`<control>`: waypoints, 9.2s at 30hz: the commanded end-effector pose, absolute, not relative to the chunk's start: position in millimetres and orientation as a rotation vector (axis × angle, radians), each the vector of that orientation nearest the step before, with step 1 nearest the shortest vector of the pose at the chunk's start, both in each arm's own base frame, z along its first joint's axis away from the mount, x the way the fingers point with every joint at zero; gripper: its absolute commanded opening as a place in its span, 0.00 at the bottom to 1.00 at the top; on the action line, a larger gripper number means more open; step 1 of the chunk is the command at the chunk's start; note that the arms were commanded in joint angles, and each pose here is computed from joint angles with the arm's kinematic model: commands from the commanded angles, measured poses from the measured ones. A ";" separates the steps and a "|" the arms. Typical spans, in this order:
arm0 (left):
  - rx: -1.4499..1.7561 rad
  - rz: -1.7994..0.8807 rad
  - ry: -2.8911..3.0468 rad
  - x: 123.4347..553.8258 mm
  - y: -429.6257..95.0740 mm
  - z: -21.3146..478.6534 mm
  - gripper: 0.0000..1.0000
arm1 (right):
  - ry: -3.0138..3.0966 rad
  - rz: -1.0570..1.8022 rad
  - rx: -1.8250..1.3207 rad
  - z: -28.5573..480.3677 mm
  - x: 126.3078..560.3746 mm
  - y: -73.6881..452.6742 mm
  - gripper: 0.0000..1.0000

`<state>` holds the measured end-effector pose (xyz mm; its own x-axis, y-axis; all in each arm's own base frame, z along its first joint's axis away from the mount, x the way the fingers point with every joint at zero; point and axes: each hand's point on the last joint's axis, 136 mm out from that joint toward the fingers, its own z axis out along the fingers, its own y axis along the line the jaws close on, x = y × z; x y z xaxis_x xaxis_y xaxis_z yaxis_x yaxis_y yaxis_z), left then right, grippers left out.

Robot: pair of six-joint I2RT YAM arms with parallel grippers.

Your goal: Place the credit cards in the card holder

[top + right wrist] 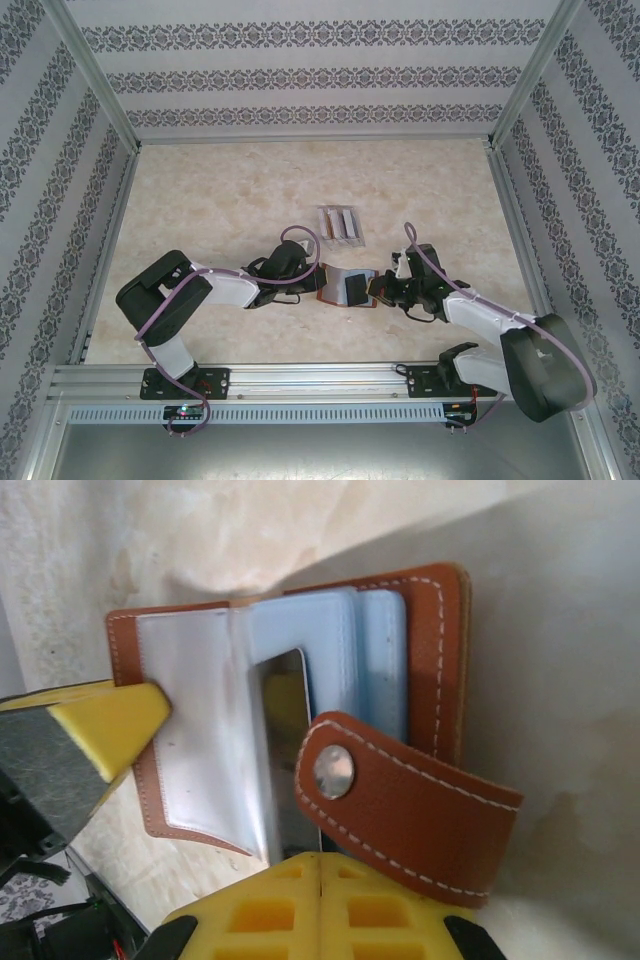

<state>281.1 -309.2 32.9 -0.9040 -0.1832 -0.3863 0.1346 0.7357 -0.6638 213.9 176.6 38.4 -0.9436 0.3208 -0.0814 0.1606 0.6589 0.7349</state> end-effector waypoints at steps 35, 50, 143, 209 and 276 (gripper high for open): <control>-0.070 -0.911 2.543 283.2 -296.0 23.2 0.00 | 2.785 1.096 0.279 38.3 216.6 189.2 0.00; -0.058 -0.910 2.540 283.3 -296.4 24.5 0.00 | 2.775 1.189 0.293 53.6 225.8 193.8 0.25; -0.078 -0.914 2.591 282.3 -298.5 15.3 0.00 | 2.710 1.186 0.291 49.9 230.1 205.9 0.00; -0.067 -0.726 2.659 284.0 -280.5 8.9 0.00 | 2.796 1.193 0.377 13.9 244.7 208.8 0.23; -0.162 -0.694 2.722 278.8 -275.4 -11.0 0.00 | 2.844 0.973 0.394 8.1 246.0 204.1 0.05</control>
